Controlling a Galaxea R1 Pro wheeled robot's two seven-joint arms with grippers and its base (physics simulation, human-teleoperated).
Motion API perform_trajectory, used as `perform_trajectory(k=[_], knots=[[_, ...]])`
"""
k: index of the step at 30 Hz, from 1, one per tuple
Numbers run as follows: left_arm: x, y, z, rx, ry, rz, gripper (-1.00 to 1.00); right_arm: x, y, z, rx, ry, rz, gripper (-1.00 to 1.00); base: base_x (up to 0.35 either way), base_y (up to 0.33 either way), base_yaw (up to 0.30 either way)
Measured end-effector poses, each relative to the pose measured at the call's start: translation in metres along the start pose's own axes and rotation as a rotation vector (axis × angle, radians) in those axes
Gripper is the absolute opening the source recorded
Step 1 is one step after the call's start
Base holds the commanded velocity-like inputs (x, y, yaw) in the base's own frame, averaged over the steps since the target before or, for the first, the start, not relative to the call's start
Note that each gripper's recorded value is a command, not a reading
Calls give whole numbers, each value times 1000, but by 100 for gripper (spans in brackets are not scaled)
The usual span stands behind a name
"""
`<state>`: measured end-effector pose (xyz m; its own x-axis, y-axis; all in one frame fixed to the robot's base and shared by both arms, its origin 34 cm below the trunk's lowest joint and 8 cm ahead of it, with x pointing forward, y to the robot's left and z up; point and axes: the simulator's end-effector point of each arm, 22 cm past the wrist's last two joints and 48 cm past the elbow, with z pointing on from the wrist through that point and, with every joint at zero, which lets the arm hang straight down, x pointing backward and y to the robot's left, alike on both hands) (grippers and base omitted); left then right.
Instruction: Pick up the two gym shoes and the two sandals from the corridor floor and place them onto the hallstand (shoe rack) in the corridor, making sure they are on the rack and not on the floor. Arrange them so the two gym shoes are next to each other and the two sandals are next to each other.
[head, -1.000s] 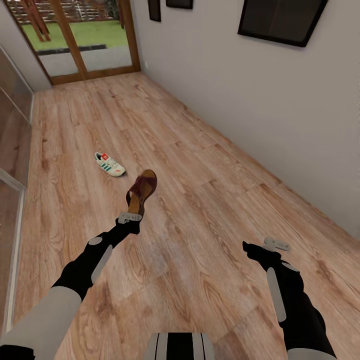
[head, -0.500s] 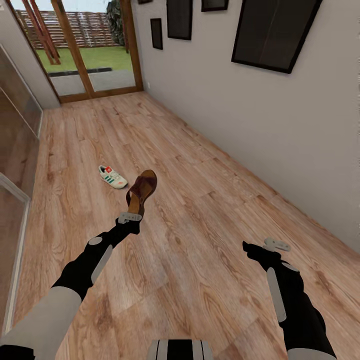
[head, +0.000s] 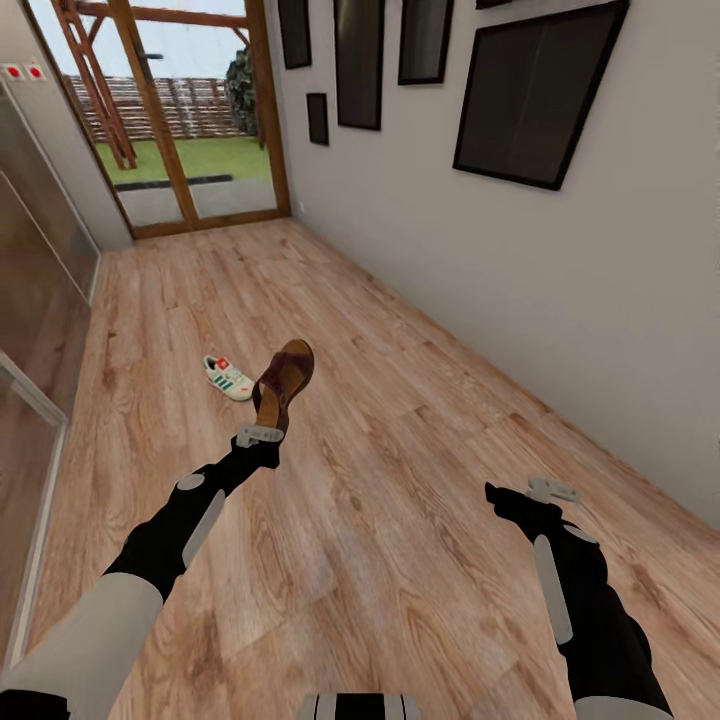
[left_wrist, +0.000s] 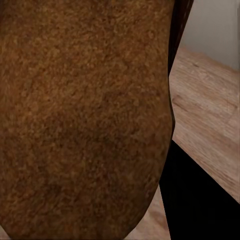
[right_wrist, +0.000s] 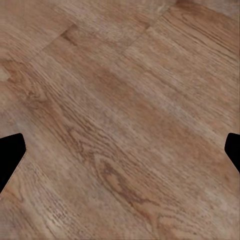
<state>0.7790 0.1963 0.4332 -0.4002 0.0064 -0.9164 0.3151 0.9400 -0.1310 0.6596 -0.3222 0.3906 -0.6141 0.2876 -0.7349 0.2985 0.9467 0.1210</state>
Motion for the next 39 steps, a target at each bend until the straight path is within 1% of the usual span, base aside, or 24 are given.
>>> perform_trajectory(k=[11, 16, 32, 39], knots=[[-43, -5, -14, 0, -59, 21, -100, -31, 6, -21, -18, -60, 9, 100, 0, 0, 0], [-62, -14, -20, 7, -88, 25, -100, -45, 9, -31, -26, -87, 13, 100, 0, 0, 0], [-121, -24, -46, 8, -175, 55, -100, -88, 17, -65, -53, -174, 27, 100, 0, 0, 0], [-128, -25, -50, 8, -185, 60, -100, -93, 18, -70, -56, -184, 28, 100, 0, 0, 0]])
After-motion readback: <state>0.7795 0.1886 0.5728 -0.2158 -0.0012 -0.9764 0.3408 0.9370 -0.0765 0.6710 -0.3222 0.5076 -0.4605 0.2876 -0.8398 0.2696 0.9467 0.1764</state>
